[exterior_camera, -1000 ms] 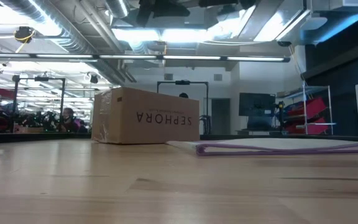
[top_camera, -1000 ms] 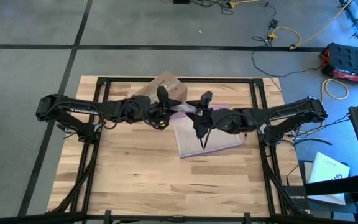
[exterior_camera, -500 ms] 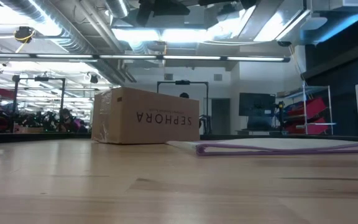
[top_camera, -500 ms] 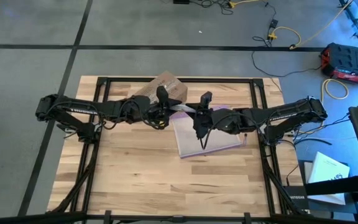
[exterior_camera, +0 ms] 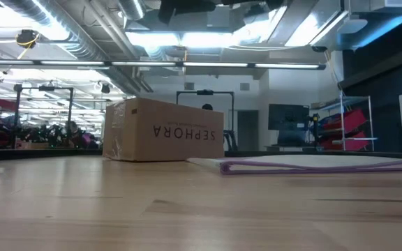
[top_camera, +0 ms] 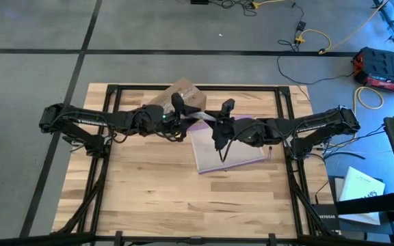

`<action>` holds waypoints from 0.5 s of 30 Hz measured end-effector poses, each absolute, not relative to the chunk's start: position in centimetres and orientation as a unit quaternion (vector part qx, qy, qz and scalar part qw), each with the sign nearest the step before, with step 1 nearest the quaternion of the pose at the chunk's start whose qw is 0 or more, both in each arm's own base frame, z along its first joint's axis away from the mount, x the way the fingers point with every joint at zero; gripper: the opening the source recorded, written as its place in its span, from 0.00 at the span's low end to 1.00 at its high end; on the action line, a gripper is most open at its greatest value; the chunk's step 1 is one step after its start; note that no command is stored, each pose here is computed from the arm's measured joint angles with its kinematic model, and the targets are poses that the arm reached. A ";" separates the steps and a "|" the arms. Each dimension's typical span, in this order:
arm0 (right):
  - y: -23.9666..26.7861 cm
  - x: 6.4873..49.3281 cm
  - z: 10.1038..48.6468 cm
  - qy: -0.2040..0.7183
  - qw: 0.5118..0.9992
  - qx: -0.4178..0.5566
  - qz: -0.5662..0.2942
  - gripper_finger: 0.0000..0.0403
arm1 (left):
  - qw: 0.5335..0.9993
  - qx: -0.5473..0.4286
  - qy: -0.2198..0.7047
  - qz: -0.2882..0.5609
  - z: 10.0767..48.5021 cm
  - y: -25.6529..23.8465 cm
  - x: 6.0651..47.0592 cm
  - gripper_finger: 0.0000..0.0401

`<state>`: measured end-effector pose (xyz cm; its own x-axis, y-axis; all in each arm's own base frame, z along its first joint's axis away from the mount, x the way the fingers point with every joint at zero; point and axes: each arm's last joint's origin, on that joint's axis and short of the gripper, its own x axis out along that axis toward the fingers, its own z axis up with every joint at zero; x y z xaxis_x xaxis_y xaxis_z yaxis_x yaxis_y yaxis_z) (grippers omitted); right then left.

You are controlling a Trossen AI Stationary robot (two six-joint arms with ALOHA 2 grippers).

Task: Unpack boxes
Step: Open the cutter

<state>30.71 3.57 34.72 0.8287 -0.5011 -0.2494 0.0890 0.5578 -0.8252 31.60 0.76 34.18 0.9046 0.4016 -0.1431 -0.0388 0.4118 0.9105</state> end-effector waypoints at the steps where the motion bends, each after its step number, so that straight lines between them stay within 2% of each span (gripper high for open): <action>1: 3.6 30.7 34.8 0.232 0.850 -0.439 -0.175 0.27 | 0.823 0.524 0.171 0.135 34.2 0.8 31.6 0.43; 15: 3.6 30.8 34.9 0.232 0.841 -0.458 -0.169 0.27 | 0.822 0.526 0.171 0.137 34.3 0.8 31.6 0.34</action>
<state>30.76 3.60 34.88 0.8345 -0.4980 -0.2359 0.0720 0.5230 -0.8493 31.59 0.83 34.25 0.9044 0.4041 -0.1373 -0.0449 0.4101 0.9110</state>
